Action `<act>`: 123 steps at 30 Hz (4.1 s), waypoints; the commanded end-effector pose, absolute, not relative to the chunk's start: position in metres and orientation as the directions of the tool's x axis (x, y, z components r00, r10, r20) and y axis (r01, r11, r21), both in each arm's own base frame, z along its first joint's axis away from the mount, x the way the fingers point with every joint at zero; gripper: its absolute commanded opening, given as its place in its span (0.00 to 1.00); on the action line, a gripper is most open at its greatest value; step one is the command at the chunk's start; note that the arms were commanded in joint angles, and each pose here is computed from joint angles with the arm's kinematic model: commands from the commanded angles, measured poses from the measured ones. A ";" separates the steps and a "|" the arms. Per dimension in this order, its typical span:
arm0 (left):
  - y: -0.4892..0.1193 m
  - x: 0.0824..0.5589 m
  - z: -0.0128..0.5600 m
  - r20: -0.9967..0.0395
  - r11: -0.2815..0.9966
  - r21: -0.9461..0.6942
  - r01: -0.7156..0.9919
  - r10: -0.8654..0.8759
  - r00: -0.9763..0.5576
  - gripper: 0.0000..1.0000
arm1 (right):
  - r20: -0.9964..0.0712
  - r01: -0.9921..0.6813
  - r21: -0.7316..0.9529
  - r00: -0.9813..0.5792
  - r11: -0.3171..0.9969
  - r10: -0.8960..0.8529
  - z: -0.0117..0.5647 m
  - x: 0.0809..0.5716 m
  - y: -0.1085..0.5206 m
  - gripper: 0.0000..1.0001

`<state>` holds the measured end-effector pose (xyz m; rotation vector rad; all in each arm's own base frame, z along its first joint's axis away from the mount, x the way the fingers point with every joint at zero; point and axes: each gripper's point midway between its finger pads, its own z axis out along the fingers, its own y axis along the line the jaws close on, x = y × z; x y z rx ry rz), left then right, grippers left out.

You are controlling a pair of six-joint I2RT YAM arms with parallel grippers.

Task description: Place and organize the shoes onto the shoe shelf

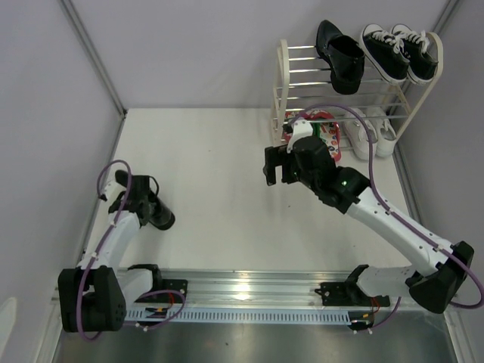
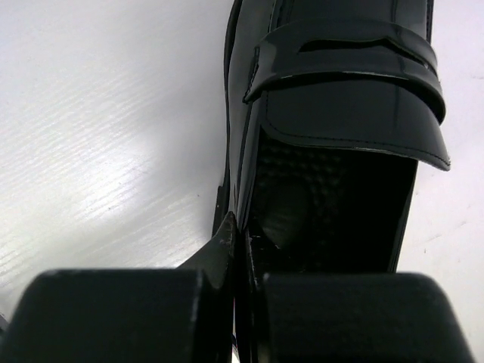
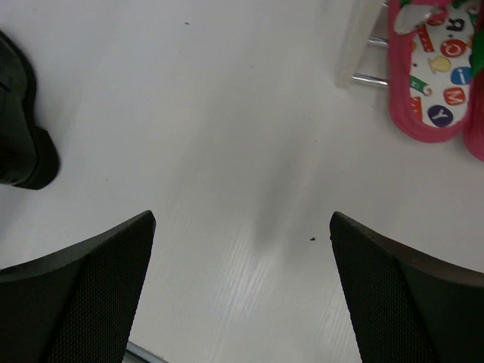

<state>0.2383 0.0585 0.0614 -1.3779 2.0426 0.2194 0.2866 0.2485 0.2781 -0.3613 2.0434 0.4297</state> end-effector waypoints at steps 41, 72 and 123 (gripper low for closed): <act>-0.294 0.301 0.180 -0.472 0.732 -0.472 -0.492 -0.681 -0.560 0.00 | -0.905 -0.524 0.198 -0.423 0.829 -0.051 0.221 0.237 0.193 0.99; -0.314 0.273 0.156 -0.158 0.663 -0.441 -0.605 -0.721 -0.675 0.01 | -0.958 -0.729 -0.063 -0.147 0.681 -0.245 0.175 0.252 0.280 0.99; -0.191 0.266 0.153 -0.291 0.625 -0.340 -0.703 -0.780 -0.553 0.87 | -0.932 -0.567 -0.028 -0.283 0.823 -0.227 0.139 0.278 0.260 0.00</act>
